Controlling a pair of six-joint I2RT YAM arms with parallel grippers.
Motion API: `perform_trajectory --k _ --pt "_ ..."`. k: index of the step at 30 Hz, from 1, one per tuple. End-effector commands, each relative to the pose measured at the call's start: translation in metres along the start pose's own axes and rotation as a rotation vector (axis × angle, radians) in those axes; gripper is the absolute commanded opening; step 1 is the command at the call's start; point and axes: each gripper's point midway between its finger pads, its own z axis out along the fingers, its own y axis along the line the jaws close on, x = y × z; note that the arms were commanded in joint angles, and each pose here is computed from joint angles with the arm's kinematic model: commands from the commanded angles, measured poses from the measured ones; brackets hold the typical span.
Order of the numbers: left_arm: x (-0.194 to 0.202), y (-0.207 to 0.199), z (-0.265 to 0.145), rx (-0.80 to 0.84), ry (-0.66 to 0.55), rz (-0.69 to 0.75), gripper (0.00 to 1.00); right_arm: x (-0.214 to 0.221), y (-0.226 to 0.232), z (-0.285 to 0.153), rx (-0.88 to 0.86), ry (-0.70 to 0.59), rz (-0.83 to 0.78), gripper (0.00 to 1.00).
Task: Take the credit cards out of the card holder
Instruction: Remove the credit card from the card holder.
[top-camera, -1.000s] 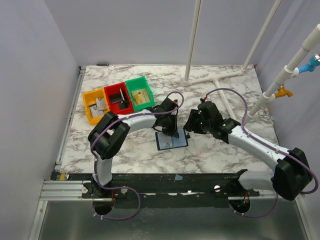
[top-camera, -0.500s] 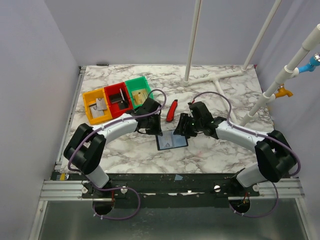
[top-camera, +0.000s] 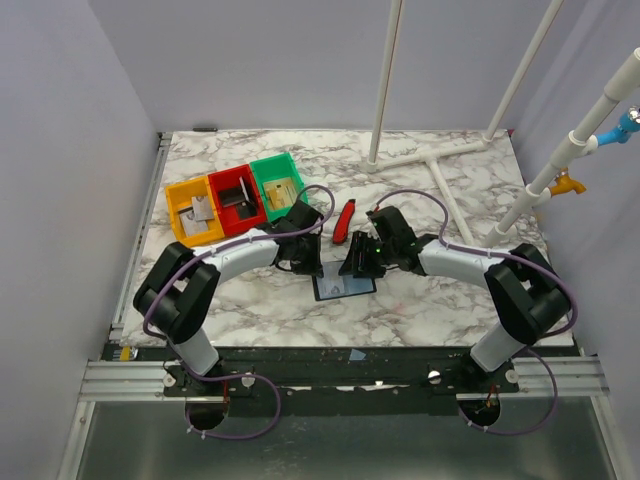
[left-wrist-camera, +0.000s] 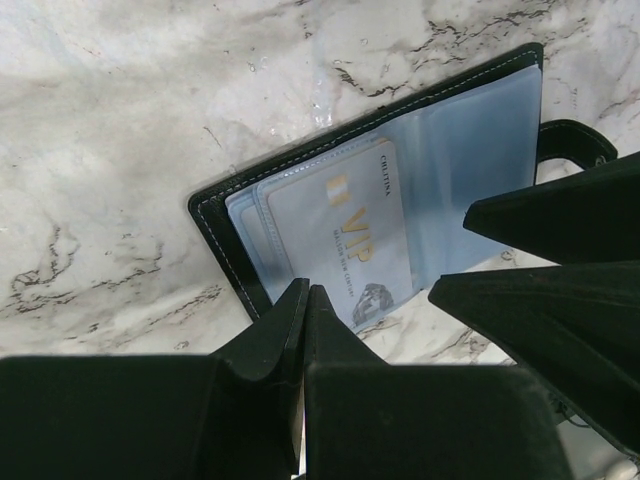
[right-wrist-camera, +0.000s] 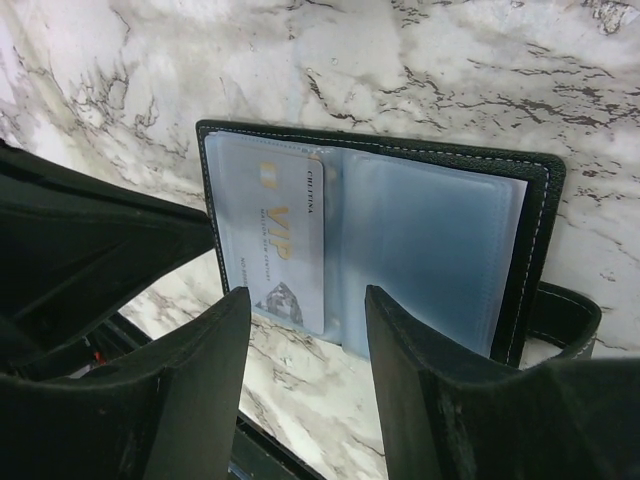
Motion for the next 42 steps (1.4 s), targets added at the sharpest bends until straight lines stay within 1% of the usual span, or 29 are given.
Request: perform_trajectory --k 1,9,24,32,33,37,42 --pt "0.003 0.004 0.01 -0.001 0.008 0.007 0.0 -0.008 0.013 0.003 -0.046 -0.012 -0.004 0.52" --pt "0.007 0.005 0.018 0.002 0.028 -0.001 0.0 -0.006 0.01 0.007 -0.043 -0.004 0.001 0.52" --pt "0.009 -0.009 0.025 0.023 0.049 0.011 0.0 0.002 0.001 0.014 -0.025 0.014 0.028 0.51" --pt "0.008 -0.014 0.026 0.028 0.049 0.015 0.0 0.01 -0.006 0.011 -0.023 0.02 0.059 0.51" --pt "0.008 -0.015 0.026 0.03 0.051 0.016 0.0 0.006 -0.004 0.01 -0.043 0.003 0.06 0.51" --pt "0.009 -0.018 0.027 0.033 0.053 0.018 0.0 0.01 -0.014 0.009 -0.067 0.012 0.116 0.51" --pt "0.009 -0.023 0.028 0.038 0.058 0.027 0.0 0.014 -0.021 0.004 -0.163 0.029 0.195 0.51"
